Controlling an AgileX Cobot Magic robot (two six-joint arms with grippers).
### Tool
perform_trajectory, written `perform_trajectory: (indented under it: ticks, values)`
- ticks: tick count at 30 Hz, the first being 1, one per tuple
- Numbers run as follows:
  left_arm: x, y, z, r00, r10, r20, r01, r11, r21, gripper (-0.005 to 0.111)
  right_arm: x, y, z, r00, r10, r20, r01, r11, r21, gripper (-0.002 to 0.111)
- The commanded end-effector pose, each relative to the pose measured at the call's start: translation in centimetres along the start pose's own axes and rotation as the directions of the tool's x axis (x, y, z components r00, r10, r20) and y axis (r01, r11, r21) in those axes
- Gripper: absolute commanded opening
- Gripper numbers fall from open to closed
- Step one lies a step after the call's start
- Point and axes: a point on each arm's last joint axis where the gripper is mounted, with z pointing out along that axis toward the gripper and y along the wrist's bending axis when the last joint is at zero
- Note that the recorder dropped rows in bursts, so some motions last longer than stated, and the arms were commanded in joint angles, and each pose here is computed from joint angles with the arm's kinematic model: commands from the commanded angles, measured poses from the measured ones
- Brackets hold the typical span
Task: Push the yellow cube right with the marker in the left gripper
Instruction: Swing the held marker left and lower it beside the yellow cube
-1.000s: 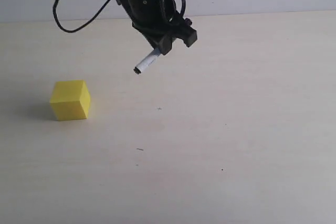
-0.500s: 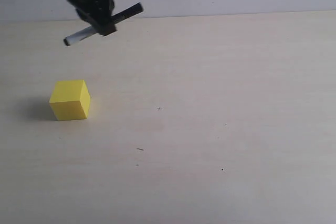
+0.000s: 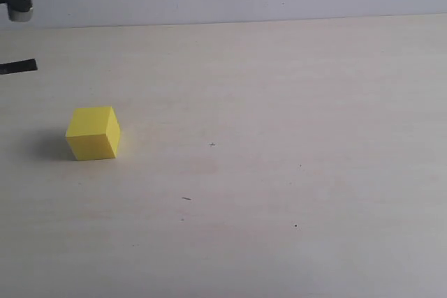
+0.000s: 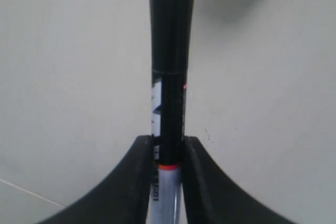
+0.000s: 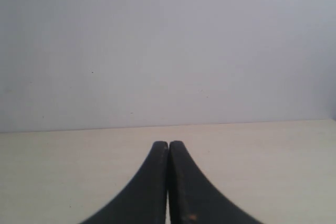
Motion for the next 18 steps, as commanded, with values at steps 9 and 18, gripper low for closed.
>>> perform_trajectory:
  ticks: [9,18]
  values:
    - [4.5,0.9,6.6,0.974,0.204,0.096,-0.204,0.979,-0.016,0.0,0.1,0.0,0.0,1.0,-0.004,0.006,0.004,1.0,0.005,0.0]
    - [2.8,1.2,10.2,0.951,0.251,0.181,-0.257,0.966,0.008,0.0,0.1,0.0,0.0,1.0,-0.004,0.006,0.004,1.0,0.005,0.0]
